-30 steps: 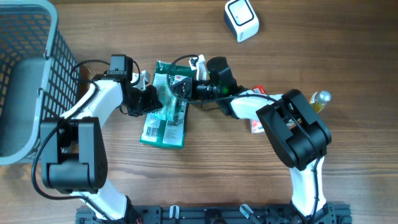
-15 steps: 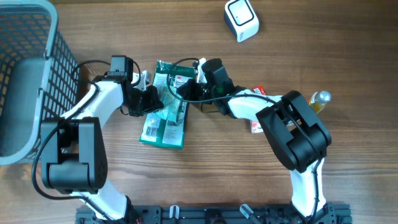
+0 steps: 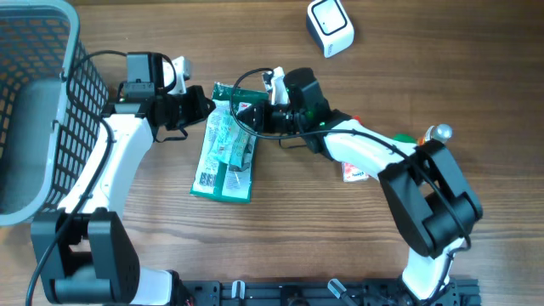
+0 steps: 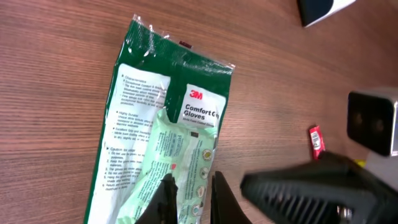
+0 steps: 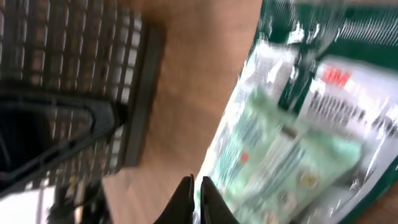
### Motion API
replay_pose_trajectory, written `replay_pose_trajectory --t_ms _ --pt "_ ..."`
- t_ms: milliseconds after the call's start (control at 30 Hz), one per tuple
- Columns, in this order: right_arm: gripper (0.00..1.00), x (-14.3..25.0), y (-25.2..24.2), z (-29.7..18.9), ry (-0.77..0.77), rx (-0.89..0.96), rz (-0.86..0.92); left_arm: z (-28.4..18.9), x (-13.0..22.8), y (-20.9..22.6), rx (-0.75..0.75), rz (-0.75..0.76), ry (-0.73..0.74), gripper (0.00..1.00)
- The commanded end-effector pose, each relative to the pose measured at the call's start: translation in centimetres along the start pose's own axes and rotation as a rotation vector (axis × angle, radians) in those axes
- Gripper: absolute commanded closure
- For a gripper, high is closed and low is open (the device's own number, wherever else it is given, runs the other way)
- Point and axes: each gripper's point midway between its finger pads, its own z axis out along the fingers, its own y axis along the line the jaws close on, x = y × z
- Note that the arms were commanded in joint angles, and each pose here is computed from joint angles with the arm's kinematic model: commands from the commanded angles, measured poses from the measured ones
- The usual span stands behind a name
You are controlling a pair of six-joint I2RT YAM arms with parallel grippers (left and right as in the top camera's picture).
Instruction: Scan the item barcode
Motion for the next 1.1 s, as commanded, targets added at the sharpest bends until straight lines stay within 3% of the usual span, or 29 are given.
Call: replay_pose_trajectory --t_ms 0,233,600,833,1067 --pt "0.96 3.0 0.2 0.0 0.136 -0.037 0.063 1.9 0.8 0.7 0.019 -0.048 0.059 0.90" --pt "0.96 5.3 -0.1 0.5 0.200 -0.005 0.079 5.9 1.4 -0.6 0.219 -0.062 0.140 0.96" --pt "0.96 6.4 -2.8 2.7 0.198 0.054 0.077 9.3 3.5 1.7 0.194 -0.115 0.223 0.96" --pt "0.96 9.1 -6.0 4.5 0.264 0.104 0.143 11.2 4.7 4.0 0.125 -0.138 0.255 0.96" --pt "0.95 10.1 -6.9 4.4 0.296 0.135 0.177 10.9 3.4 4.0 0.135 -0.108 0.208 0.96"
